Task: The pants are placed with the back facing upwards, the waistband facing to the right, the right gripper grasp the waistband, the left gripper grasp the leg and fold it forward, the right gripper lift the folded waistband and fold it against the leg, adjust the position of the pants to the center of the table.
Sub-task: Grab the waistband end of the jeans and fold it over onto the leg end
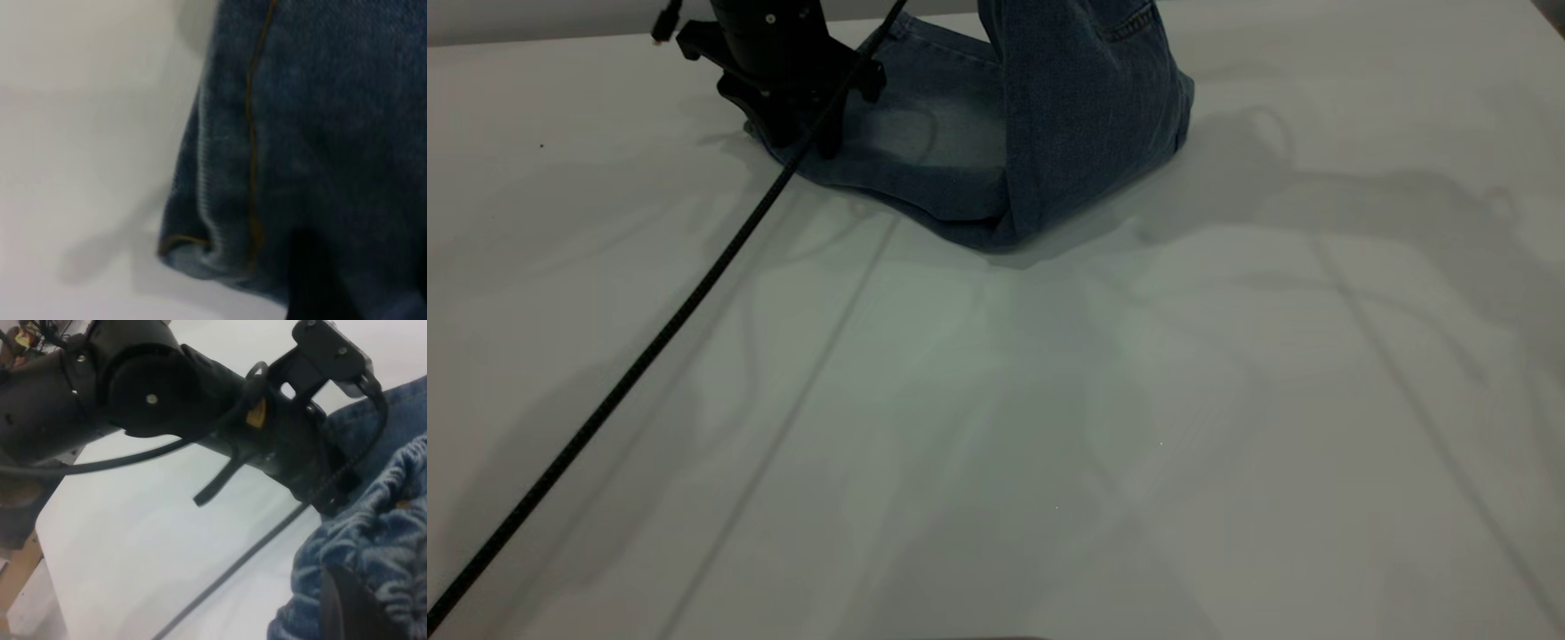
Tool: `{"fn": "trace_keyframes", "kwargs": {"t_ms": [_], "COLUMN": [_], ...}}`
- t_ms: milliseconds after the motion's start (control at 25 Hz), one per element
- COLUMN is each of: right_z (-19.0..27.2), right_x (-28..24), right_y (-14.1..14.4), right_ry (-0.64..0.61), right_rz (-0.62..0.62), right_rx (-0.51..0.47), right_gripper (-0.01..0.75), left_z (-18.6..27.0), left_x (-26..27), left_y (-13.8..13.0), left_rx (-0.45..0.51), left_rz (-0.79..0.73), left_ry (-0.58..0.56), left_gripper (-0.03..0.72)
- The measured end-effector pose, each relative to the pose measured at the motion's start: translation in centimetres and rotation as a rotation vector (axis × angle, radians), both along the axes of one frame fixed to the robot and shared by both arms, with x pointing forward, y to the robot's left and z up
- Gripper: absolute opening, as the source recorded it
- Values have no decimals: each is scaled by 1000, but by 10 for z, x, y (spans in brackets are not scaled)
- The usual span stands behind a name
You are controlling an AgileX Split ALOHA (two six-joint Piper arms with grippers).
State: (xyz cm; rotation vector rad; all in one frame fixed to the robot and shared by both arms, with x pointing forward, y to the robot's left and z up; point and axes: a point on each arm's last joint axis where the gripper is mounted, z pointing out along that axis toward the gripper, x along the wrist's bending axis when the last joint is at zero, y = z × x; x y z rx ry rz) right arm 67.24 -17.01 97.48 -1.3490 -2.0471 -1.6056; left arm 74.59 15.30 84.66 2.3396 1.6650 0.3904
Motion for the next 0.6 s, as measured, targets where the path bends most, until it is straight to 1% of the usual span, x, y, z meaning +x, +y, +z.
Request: {"fn": "trace_keyframes", "kwargs": {"t_ms": [120, 200, 440, 520, 600], "right_z": [-1, 1, 14, 16, 16], "right_x": [0, 2, 10, 11, 12], "right_y": [-1, -1, -7, -7, -8], "right_ry": [0, -5, -26, -29, -30], "right_rz": [-3, -5, -19, -18, -24], "right_rx": [-9, -16, -33, -41, -46], "right_gripper": [57, 57, 57, 57, 57], "left_z": [-4, -3, -5, -5, -3], "left_x": [-1, -3, -18, -21, -22], "left_y": [-8, -17, -60, -68, -69], "left_rx": [-43, -63, -87, -88, -84], "left_rz": [6, -5, -105, -122, -125], "left_ry": [8, 8, 6, 9, 10], "left_gripper": [343, 343, 343, 343, 343]}}
